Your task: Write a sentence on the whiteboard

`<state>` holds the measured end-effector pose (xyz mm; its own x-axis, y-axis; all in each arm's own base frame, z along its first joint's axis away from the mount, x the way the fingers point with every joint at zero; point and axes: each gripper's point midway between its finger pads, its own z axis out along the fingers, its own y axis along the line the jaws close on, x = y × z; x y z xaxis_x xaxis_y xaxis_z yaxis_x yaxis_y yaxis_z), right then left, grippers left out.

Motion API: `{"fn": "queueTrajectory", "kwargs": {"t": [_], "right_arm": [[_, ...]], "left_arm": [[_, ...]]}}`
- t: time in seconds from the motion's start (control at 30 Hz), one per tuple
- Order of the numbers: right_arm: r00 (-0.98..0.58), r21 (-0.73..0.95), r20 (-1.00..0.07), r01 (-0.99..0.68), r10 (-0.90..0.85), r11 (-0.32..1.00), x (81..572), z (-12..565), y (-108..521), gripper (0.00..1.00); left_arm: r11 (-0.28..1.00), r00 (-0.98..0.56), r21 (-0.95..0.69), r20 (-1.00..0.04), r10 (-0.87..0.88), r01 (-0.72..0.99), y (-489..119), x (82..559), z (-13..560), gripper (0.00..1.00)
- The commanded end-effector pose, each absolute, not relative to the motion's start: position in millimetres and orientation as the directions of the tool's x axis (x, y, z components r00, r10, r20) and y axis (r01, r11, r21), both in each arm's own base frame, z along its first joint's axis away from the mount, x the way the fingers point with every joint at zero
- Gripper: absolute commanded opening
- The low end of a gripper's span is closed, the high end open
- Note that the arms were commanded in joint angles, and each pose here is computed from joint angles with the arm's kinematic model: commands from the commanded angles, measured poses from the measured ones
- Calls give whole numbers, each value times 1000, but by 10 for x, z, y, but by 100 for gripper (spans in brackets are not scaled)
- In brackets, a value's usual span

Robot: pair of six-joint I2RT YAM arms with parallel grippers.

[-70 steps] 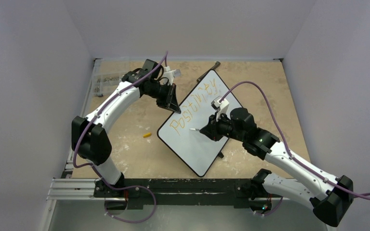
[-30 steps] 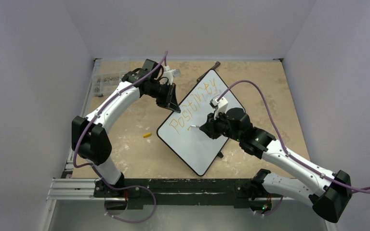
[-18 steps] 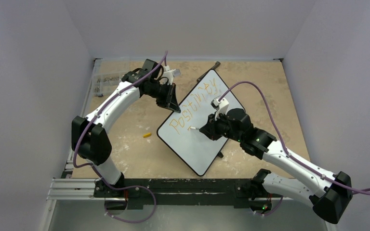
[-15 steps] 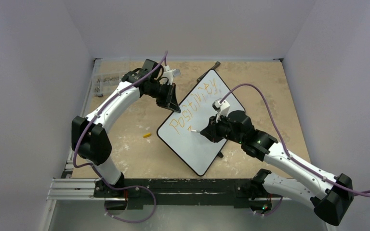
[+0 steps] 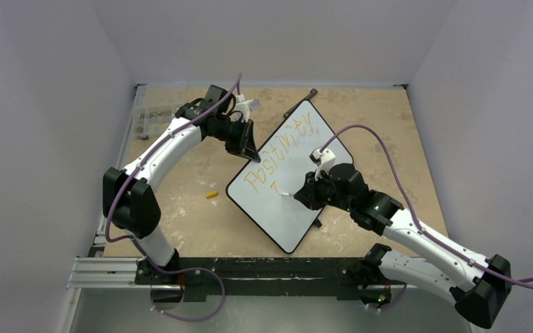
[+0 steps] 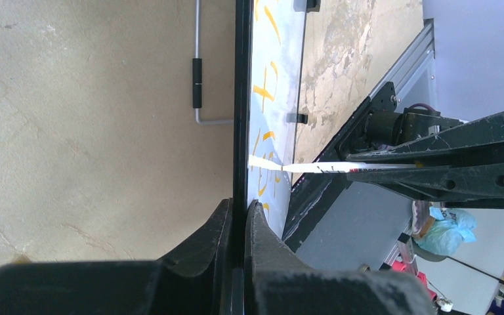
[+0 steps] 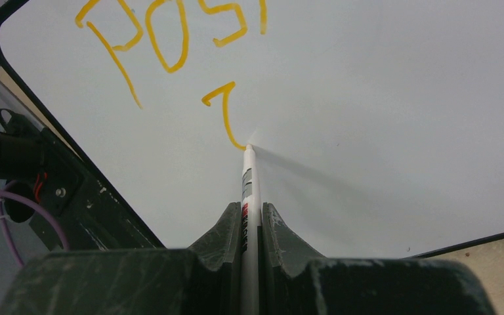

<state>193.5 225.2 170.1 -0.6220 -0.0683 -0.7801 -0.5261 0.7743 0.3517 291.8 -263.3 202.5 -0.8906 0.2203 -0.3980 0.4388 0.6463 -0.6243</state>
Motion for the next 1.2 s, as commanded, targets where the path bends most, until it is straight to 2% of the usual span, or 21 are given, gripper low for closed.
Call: {"fn": "queueTrajectory", "kwargs": {"t": [0.0,0.37,0.57,0.73,1.17], "right_arm": [[-593,281,-801,-494,-82,823,2121,1771,2208,0],[-526,237,-845,-533,-99,812,2239,2153,2269,0],[-478,265,-876,-592,-68,761,2210,2389,2379,0],[-477,293,-876,-648,-74,703,2200,2451,2570,0],[-438,268,-894,-694,-97,669,2251,2482,2688,0]], "left_arm": [[665,-852,-576,-488,187,476,-2596,3043,2172,0],[664,-855,-581,-486,180,471,-2607,3038,2163,0],[660,-853,-583,-490,180,474,-2607,3030,2183,0],[663,-855,-582,-486,179,470,-2604,3037,2166,0],[677,-860,-574,-478,178,460,-2592,3060,2113,0]]}}
